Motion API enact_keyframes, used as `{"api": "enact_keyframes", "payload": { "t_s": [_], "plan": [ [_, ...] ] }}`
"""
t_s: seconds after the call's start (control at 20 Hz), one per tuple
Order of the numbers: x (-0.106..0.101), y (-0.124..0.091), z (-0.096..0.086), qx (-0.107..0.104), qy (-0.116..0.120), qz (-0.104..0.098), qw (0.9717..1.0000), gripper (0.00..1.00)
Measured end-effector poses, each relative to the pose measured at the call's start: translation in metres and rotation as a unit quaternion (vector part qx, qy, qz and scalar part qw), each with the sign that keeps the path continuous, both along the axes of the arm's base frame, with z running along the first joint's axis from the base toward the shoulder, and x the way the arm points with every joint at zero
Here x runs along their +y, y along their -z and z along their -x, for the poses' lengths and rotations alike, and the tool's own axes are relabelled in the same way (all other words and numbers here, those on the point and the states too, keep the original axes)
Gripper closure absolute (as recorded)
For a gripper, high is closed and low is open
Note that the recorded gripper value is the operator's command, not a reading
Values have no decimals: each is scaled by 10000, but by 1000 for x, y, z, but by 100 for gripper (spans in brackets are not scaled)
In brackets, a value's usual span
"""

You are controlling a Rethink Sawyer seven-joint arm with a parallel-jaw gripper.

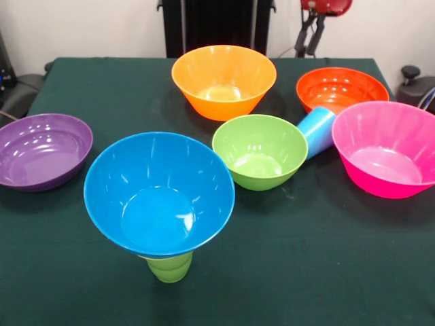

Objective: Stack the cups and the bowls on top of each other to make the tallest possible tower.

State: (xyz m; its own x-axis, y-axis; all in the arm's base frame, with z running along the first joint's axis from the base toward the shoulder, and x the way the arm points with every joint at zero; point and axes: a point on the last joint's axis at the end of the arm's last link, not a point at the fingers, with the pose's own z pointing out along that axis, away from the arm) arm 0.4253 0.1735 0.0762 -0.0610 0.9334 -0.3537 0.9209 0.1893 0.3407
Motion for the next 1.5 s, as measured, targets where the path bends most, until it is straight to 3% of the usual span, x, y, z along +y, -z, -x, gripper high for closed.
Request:
{"api": "enact_keyframes", "payload": {
  "t_s": [0.3, 0.35, 0.5, 0.55, 0.7, 0.95, 1.4, 1.5],
  "plan": [
    [-6, 3, 0, -109, -542, 21, 9985, 0],
    [-5, 9, 3, -166, -745, 45, 9971, 0],
    [-1, 17, 6, -218, -950, 68, 9952, 0],
    [4, 27, 12, -239, -1143, 80, 9931, 0],
    [10, 41, 20, -230, -1320, 76, 9910, 0],
    [16, 76, 45, -15, -1565, 74, 9877, 0],
    [14, 134, 92, 670, -1727, -15, 9827, 0],
    [14, 133, 92, 606, -1792, -14, 9819, 0]
  ]
}}
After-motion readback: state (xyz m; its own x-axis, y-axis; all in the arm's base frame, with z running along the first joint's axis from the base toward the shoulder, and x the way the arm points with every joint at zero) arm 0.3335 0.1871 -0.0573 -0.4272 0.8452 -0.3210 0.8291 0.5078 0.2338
